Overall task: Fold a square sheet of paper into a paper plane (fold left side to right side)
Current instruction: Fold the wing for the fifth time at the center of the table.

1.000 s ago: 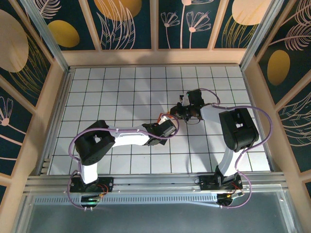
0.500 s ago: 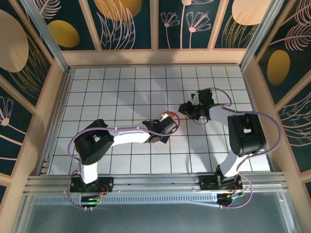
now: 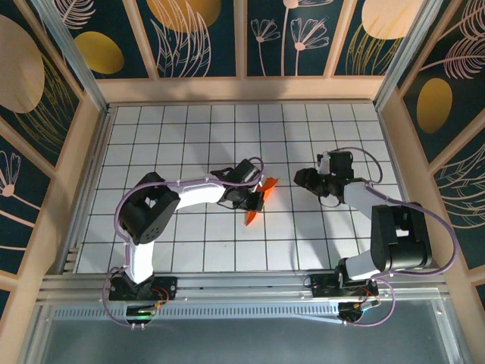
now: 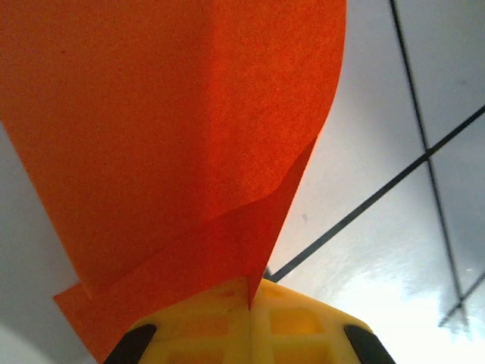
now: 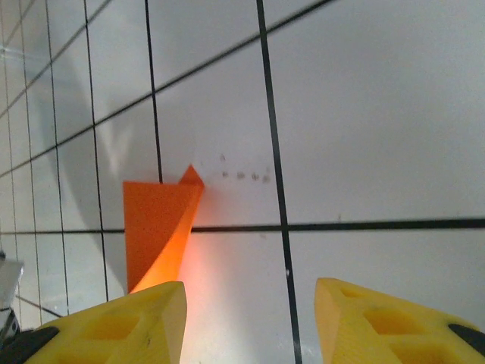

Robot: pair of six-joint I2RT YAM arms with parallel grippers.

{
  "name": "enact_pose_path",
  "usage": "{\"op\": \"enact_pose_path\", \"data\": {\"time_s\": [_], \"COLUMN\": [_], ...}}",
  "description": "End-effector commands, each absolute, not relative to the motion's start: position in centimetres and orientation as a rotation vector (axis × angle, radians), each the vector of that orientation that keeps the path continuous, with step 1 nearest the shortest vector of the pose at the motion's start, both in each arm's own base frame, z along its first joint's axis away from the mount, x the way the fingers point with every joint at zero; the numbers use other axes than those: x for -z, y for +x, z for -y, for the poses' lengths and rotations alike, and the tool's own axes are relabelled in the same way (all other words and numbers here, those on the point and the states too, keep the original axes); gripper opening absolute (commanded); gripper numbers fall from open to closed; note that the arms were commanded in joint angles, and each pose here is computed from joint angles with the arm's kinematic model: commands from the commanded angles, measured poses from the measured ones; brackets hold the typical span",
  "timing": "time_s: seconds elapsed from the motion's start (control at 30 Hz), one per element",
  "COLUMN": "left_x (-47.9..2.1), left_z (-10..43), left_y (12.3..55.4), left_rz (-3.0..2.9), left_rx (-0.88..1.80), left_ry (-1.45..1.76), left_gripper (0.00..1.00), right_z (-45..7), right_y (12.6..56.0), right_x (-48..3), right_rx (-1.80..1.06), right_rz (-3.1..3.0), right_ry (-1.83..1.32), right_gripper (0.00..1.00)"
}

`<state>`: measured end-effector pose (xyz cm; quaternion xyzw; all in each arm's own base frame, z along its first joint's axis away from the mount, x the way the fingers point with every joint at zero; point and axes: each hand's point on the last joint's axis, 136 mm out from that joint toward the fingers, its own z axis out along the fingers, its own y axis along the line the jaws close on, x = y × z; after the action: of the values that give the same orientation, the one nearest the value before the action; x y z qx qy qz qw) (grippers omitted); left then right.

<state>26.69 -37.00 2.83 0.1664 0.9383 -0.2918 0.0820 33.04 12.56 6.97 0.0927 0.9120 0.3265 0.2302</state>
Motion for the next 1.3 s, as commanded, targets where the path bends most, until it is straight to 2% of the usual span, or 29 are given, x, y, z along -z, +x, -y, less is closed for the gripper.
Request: {"op": "enact_pose_path", "data": {"time_s": [0.0, 0.33, 0.7, 1.27], "left_x": [-4.2, -5.3, -5.7, -4.5], "left_z": [38.6, 39.1, 39.5, 39.0], "left_y": [26.6, 28.1, 28.3, 28.1], "left_rz": [-2.801, -2.704, -2.617, -2.619], "left_rx": [1.178, 1.486, 1.663, 1.693], "left_ry": [0.396, 0.183, 0.076, 0.008], "left_gripper": [0.00, 0.00, 0.00, 0.00], "right_z": [-14.3, -18.3, -20.2, -20.8], "right_y": [32.6, 32.1, 33.3, 33.4], "right_x": [-7.5, -7.3, -6.5, -4.9], "right_rx": [-0.958, -1.143, -1.171, -1.177], "right_rz": [-2.470, -2.427, -2.463, -2.487], "right_ry": [0.136, 0.145, 0.308, 0.378], "right_gripper": [0.49, 0.45, 0.38, 0.37]}}
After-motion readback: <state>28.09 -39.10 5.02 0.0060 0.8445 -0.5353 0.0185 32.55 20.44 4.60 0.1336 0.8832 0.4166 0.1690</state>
